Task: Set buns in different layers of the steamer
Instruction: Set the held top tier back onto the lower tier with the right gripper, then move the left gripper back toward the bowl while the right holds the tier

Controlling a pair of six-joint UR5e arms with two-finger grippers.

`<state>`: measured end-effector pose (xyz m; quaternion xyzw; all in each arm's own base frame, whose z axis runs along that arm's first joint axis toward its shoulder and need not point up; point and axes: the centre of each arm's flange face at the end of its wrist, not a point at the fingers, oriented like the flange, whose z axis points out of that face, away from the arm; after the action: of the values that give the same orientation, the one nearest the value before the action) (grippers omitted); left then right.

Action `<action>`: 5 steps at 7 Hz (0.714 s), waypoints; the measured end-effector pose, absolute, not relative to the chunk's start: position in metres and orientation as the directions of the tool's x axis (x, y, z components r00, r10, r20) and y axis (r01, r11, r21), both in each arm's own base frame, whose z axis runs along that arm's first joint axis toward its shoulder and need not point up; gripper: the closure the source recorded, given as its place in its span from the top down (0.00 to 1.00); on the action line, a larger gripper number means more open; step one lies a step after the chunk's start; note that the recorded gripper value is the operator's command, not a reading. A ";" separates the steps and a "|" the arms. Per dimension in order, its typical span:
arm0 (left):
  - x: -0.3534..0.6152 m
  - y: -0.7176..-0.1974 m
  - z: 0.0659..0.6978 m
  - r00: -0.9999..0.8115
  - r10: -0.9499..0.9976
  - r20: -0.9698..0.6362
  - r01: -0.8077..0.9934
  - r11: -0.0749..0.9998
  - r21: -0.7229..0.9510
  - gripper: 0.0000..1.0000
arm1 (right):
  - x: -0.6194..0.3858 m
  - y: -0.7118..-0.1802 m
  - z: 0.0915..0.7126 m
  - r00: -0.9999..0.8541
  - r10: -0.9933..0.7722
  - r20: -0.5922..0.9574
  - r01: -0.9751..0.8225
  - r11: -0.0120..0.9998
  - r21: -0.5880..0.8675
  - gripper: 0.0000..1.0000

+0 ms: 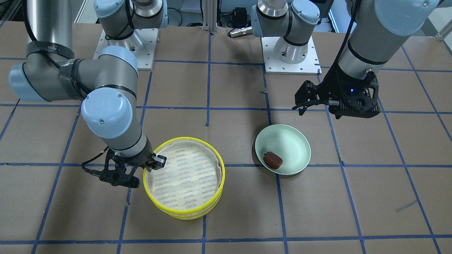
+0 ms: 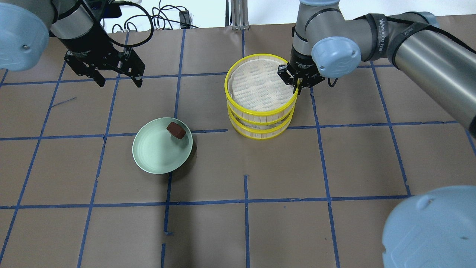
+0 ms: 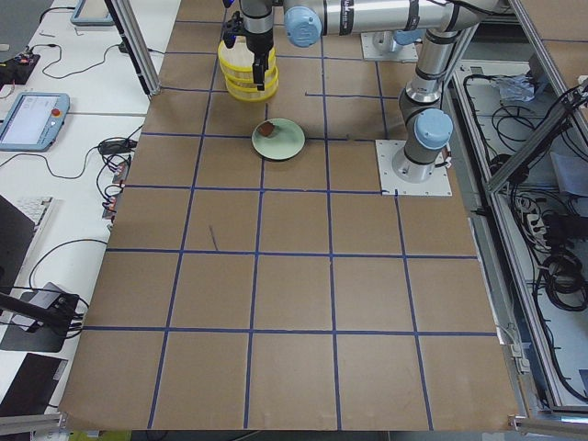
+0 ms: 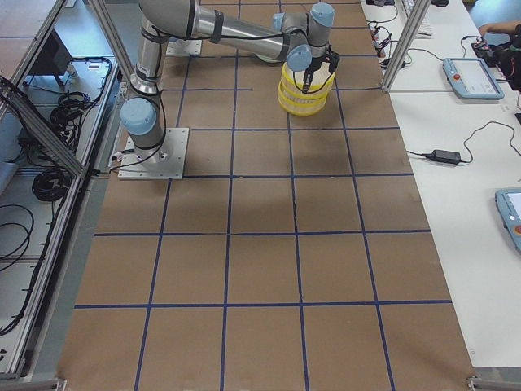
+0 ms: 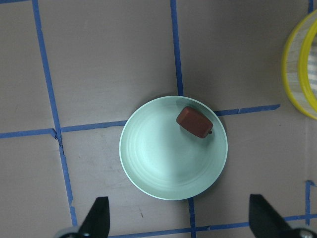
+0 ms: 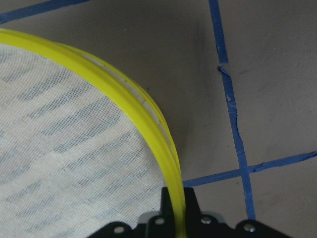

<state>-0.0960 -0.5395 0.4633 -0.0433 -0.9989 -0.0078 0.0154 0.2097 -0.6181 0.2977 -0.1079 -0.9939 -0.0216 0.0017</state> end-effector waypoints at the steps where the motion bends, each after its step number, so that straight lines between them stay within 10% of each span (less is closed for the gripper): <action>1: -0.098 -0.538 0.461 -0.995 0.086 0.048 0.087 0.996 0.019 1.00 | 0.210 -0.618 0.290 -0.978 0.207 0.012 0.207 0.977 0.052 0.13; 5: -0.100 -0.534 0.457 -0.993 0.105 0.062 0.107 0.994 0.027 1.00 | 0.208 -0.615 0.281 -0.981 0.192 0.025 0.193 0.979 0.066 0.13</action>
<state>-0.1000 -0.5338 0.4566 -0.0530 -0.9980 -0.0150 0.0304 0.2085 -0.6153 0.2812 -0.0967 -0.9947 -0.0341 0.0094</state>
